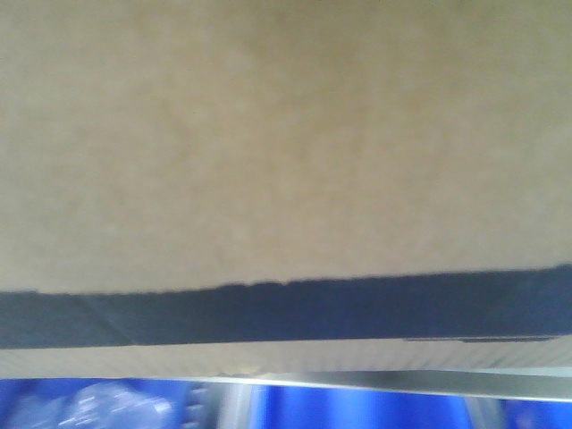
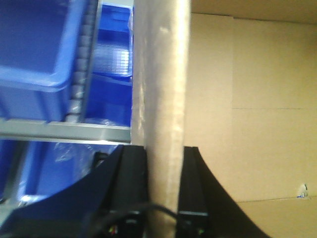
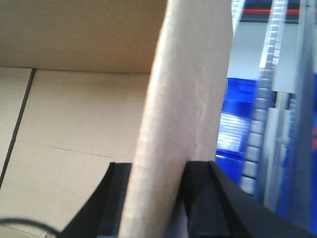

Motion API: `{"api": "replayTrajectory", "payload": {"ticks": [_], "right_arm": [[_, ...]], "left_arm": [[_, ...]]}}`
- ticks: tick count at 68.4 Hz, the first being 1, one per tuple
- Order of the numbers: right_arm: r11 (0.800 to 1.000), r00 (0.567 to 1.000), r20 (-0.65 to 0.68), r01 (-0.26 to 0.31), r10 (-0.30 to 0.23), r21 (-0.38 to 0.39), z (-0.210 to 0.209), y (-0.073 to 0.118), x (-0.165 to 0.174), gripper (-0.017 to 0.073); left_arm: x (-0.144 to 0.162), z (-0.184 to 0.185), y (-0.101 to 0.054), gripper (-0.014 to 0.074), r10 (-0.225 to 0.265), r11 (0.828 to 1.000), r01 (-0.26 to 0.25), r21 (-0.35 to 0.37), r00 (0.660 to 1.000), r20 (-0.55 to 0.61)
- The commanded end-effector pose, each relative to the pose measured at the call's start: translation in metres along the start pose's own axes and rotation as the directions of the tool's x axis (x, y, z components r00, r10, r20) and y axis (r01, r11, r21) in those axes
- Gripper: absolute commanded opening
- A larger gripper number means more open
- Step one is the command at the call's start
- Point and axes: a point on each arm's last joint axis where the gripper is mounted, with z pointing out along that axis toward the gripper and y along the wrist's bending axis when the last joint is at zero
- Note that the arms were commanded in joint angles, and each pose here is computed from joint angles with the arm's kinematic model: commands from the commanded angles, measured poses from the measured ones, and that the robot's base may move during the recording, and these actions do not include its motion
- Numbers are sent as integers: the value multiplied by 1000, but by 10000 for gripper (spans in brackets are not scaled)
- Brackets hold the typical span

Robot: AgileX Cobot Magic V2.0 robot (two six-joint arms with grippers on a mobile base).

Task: Grab box from left shelf to table start
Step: 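Lift the box with both grippers and pull it off the shelf, then hold the box with both grippers while the base turns away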

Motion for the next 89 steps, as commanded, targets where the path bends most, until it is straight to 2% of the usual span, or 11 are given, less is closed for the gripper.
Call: {"api": "replayTrajectory", "payload": {"ticks": [1, 89], "right_arm": [[999, 987, 160, 23, -28, 32, -4, -1, -20, 64], [999, 987, 160, 23, -28, 32, -4, -1, -20, 64]], "left_arm": [[-20, -10, -4, -90, -21, 999, 12, 48, 983, 183], [-20, -10, -4, -90, -21, 999, 12, 48, 983, 183]]}}
